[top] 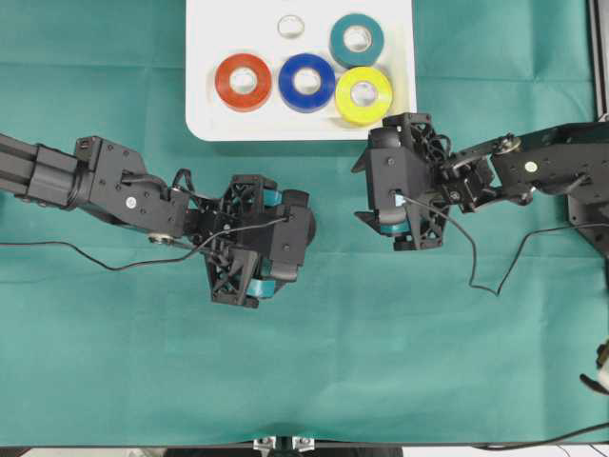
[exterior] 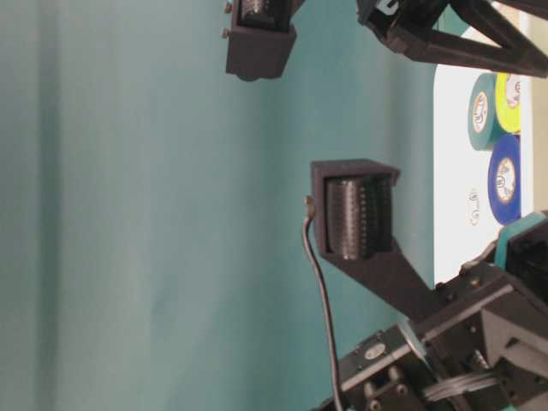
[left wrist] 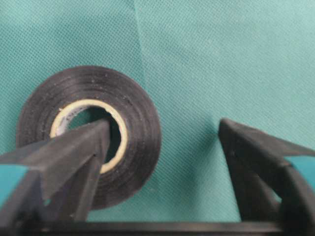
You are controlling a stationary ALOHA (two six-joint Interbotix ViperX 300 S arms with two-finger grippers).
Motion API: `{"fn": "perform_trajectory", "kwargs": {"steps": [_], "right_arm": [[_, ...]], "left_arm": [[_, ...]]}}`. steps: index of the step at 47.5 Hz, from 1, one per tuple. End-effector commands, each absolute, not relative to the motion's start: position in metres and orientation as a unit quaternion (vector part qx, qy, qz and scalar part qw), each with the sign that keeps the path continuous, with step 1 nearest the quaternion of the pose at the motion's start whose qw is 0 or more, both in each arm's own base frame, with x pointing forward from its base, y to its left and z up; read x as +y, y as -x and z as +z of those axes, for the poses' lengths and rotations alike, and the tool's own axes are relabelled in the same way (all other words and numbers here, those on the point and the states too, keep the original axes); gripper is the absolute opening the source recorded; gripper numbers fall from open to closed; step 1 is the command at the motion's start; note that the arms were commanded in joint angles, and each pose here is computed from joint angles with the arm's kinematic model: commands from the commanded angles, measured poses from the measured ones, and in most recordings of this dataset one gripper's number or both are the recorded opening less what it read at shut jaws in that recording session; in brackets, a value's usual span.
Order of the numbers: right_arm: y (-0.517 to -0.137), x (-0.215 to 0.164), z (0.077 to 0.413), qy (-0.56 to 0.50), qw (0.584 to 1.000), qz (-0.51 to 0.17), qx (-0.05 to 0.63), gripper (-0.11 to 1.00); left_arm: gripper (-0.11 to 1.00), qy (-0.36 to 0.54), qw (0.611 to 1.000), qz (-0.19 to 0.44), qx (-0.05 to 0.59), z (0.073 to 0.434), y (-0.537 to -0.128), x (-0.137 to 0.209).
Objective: Put the tape alternately from left to right into the white case.
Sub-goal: 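Lower the left gripper into the black tape roll's hole and grip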
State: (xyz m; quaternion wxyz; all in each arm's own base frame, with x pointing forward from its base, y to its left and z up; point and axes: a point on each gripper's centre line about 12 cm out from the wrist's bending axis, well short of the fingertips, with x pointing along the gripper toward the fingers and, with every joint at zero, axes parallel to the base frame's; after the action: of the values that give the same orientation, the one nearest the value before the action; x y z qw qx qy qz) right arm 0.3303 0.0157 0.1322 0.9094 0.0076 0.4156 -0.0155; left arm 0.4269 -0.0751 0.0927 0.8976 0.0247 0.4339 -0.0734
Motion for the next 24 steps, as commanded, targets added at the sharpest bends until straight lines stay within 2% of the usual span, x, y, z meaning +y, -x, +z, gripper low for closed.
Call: {"fn": "perform_trajectory", "kwargs": {"steps": [1, 5, 9, 24], "right_arm": [[-0.3327, 0.0168, 0.1420, -0.011, 0.916, -0.013, 0.400, 0.82], [-0.3327, 0.0168, 0.1420, -0.011, 0.916, -0.013, 0.400, 0.82], [-0.3326, 0.0167, 0.1419, -0.010, 0.916, -0.013, 0.401, 0.82], [-0.3327, 0.0168, 0.1415, -0.011, 0.916, -0.013, 0.401, 0.82]], "left_arm": [[0.24, -0.025, 0.903, -0.074, 0.423, 0.1067, -0.4296, -0.0749], [0.07, -0.025, 0.900, -0.074, 0.430, 0.1072, -0.4291, -0.0749], [-0.03, -0.026, 0.897, -0.074, 0.436, 0.1070, -0.4292, -0.0749], [-0.03, -0.026, 0.897, -0.074, 0.435, 0.1084, -0.4298, -0.0751]]}}
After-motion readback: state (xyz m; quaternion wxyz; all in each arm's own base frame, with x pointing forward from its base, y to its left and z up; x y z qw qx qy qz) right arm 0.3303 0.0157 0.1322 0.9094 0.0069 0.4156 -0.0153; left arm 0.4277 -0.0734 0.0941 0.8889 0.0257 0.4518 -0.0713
